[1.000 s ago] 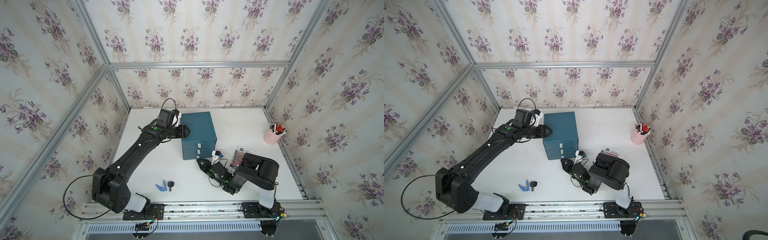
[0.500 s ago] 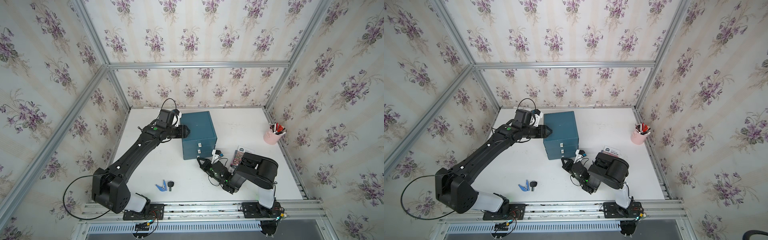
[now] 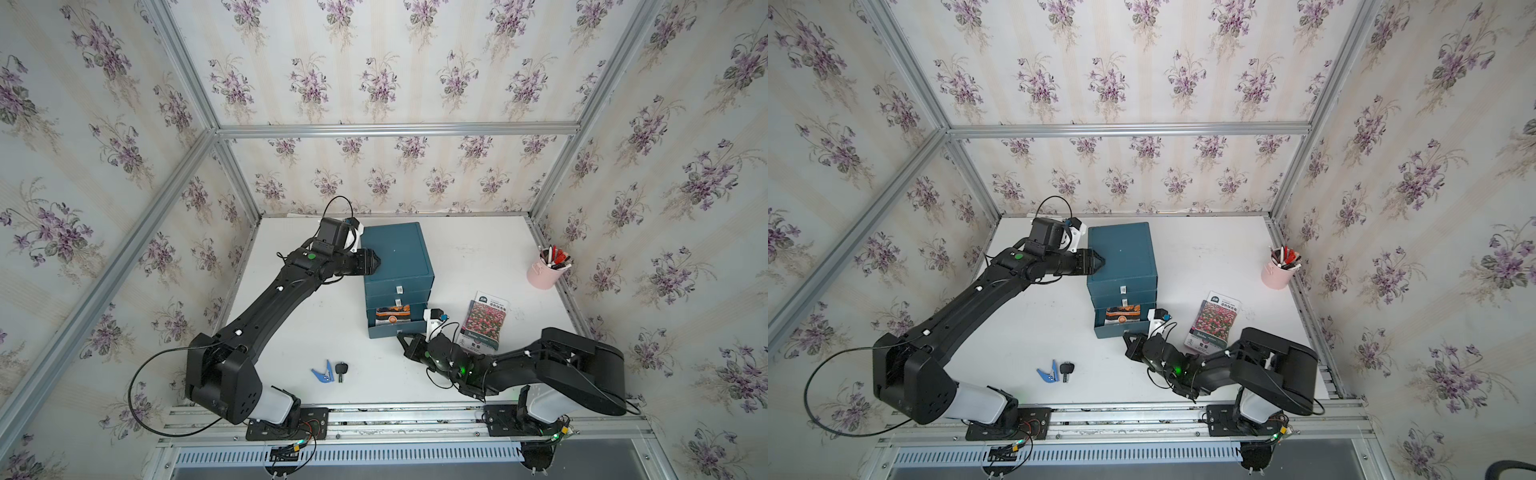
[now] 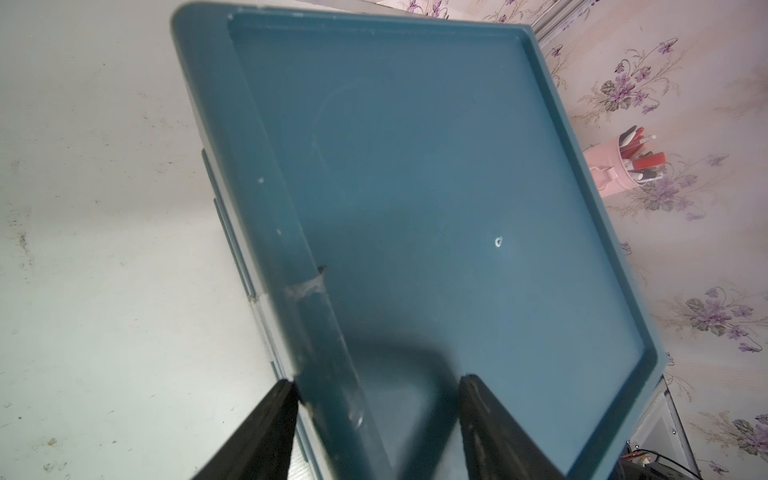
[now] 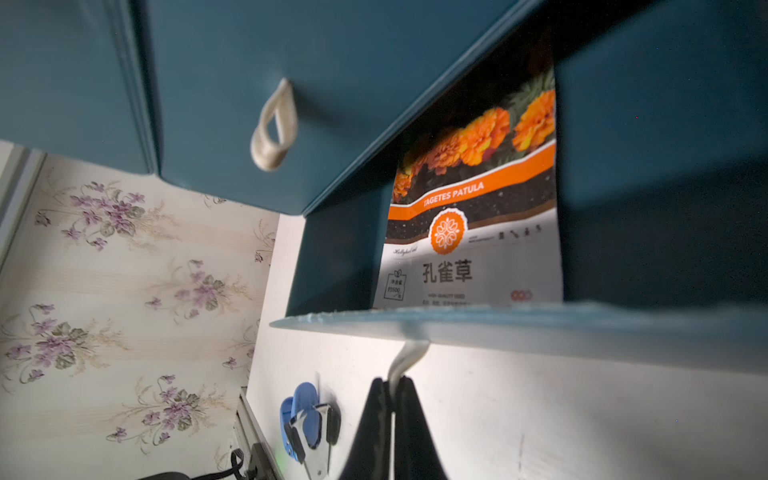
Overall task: Take the seed bags out of the drawer
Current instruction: Open the drawer in the storage box.
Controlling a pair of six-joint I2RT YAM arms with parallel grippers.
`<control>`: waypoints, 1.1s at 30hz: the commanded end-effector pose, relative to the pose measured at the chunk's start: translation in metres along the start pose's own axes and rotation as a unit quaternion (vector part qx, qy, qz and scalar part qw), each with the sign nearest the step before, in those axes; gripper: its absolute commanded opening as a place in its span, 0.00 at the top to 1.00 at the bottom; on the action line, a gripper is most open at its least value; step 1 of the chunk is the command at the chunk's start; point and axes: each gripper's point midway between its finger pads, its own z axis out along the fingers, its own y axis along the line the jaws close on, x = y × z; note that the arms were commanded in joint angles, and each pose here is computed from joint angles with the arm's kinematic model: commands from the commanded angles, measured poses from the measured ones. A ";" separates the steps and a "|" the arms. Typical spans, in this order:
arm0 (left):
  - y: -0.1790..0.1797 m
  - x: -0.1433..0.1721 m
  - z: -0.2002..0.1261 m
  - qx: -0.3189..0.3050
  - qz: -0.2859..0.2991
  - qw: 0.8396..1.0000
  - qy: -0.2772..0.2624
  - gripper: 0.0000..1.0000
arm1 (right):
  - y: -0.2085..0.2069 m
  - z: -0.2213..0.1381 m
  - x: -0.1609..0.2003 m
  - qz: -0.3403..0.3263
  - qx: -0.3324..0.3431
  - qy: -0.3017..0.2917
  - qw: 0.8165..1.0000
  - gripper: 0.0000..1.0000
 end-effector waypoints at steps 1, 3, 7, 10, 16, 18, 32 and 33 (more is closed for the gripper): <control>0.021 0.032 0.005 -0.042 -0.004 0.997 0.062 0.36 | -0.019 -0.010 0.011 -0.069 0.074 0.026 0.995 1.00; 0.021 0.031 0.005 -0.042 -0.004 0.997 0.061 0.36 | -0.016 -0.016 0.019 -0.092 0.093 0.043 0.990 1.00; 0.021 0.032 0.007 -0.040 -0.008 0.997 0.063 0.36 | -0.016 -0.027 0.039 -0.125 0.127 0.088 0.980 1.00; 0.021 0.032 0.008 -0.036 -0.013 0.997 0.064 0.36 | -0.012 -0.036 0.051 -0.133 0.133 0.098 0.977 1.00; 0.021 0.032 0.008 -0.035 -0.014 0.997 0.063 0.36 | -0.012 -0.045 0.062 -0.133 0.148 0.112 0.974 1.00; 0.022 0.033 0.008 -0.036 -0.014 0.997 0.063 0.36 | -0.010 -0.044 0.064 -0.135 0.148 0.118 0.973 1.00; 0.023 0.030 0.006 -0.033 -0.019 0.998 0.059 0.36 | 0.033 -0.087 0.005 -0.213 0.229 0.034 0.949 0.25; 0.022 0.029 0.004 -0.032 -0.018 0.998 0.057 0.36 | 0.040 -0.087 -0.002 -0.221 0.233 0.033 0.946 0.25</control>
